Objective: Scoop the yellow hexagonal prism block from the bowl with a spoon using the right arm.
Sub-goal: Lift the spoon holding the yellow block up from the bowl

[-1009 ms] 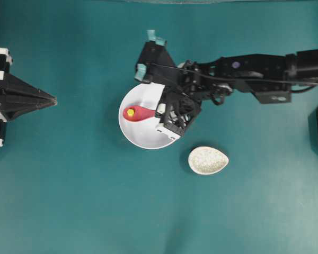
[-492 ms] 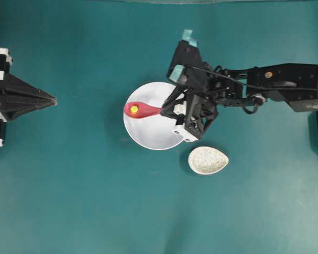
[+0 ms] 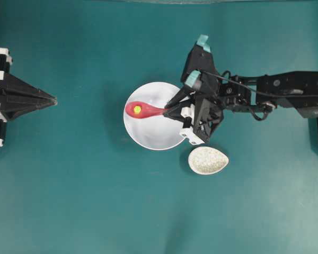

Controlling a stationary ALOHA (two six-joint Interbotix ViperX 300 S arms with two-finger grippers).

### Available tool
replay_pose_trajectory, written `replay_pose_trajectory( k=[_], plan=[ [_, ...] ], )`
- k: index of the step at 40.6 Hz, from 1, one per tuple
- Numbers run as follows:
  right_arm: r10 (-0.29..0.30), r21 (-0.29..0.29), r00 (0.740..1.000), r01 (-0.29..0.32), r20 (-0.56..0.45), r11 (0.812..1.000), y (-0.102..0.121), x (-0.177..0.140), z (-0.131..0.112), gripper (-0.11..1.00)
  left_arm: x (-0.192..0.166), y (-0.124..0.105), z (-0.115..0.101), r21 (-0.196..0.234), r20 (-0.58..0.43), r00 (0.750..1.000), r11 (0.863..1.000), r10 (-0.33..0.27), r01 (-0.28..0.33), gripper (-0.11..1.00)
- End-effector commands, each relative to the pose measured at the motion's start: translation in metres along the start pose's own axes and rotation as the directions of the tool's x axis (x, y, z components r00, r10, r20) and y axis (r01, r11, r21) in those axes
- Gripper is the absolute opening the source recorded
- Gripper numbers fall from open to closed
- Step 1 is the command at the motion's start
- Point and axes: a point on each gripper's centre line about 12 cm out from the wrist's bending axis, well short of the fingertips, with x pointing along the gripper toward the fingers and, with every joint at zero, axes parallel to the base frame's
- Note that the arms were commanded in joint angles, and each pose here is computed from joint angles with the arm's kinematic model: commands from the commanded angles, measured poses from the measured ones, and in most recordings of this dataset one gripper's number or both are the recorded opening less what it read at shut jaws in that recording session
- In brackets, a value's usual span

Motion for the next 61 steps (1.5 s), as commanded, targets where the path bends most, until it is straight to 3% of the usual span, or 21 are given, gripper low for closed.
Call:
replay_pose_trajectory(
  k=[1, 21, 47, 61],
  plan=[
    [0.025, -0.008, 0.998, -0.024, 0.061, 1.000, 0.007, -0.009, 0.013, 0.22, 0.002, 0.000, 0.006, 0.000, 0.014, 1.000, 1.000, 0.001, -0.001, 0.00],
    [0.044, -0.012, 0.995, -0.043, 0.089, 0.999, 0.010, -0.029, 0.010, 0.22, 0.002, 0.000, 0.006, 0.002, 0.014, 1.000, 1.000, 0.000, 0.000, 0.00],
    [0.096, -0.043, 0.982, -0.090, 0.163, 0.995, 0.026, -0.109, 0.055, 0.22, 0.002, 0.000, 0.006, 0.002, 0.014, 1.000, 1.000, 0.000, 0.000, 0.00],
    [0.108, -0.043, 0.976, -0.102, 0.189, 0.994, 0.030, -0.119, 0.066, 0.22, 0.001, 0.000, 0.007, 0.017, 0.017, 1.000, 1.000, 0.000, 0.000, 0.00]
  ],
)
